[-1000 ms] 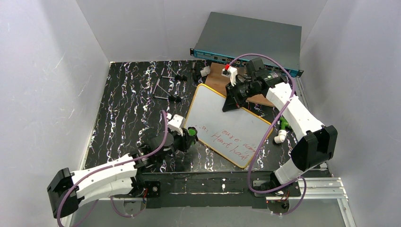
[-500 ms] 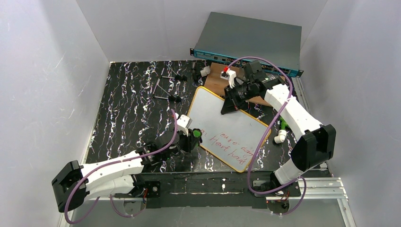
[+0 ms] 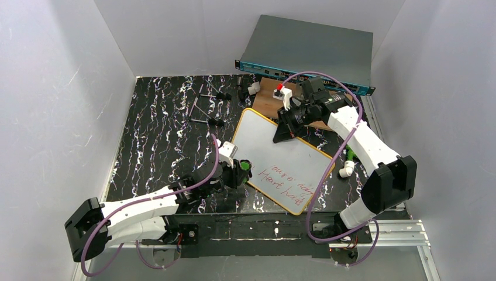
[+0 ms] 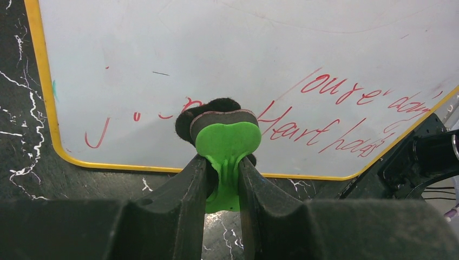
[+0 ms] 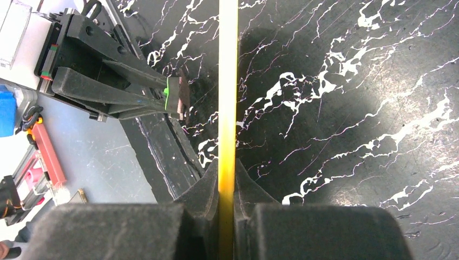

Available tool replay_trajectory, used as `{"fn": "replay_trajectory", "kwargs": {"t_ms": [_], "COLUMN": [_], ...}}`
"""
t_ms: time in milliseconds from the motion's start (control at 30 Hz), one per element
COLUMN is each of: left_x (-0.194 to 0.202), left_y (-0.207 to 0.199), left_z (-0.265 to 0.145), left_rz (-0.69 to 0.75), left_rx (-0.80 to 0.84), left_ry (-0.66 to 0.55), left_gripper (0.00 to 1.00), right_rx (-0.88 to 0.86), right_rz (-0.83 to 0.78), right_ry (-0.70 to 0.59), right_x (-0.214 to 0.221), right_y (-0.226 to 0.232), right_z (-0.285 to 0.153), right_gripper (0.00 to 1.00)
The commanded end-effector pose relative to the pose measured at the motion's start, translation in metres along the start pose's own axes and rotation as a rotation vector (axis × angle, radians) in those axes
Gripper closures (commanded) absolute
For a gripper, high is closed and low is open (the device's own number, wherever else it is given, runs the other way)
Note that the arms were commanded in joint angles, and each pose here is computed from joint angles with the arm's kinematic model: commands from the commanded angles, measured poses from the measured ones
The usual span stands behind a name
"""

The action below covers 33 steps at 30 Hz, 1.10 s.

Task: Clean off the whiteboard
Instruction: Erase the whiteboard at the center of the board.

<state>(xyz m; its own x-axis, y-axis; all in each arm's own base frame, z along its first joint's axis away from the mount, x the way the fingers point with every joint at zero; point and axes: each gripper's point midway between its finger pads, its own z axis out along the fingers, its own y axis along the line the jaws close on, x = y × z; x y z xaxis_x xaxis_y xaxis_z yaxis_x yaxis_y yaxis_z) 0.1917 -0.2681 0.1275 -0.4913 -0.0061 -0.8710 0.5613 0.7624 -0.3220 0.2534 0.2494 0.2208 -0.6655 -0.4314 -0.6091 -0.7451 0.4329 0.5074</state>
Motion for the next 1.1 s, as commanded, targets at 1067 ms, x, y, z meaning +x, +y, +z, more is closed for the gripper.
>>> {"fn": "replay_trajectory", "kwargs": {"t_ms": [1067], "left_x": [-0.009], "left_y": [-0.094], "left_z": [0.069], "left_rz": [0.138], "left_rx": [0.099], "left_ry": [0.000], "left_gripper": [1.00], "right_rx": [-0.057], "right_rz": [-0.092], "right_ry": [-0.129], "right_x": [-0.023], "right_y": [0.031], "right_z": [-0.018], "right_gripper": [0.99]}}
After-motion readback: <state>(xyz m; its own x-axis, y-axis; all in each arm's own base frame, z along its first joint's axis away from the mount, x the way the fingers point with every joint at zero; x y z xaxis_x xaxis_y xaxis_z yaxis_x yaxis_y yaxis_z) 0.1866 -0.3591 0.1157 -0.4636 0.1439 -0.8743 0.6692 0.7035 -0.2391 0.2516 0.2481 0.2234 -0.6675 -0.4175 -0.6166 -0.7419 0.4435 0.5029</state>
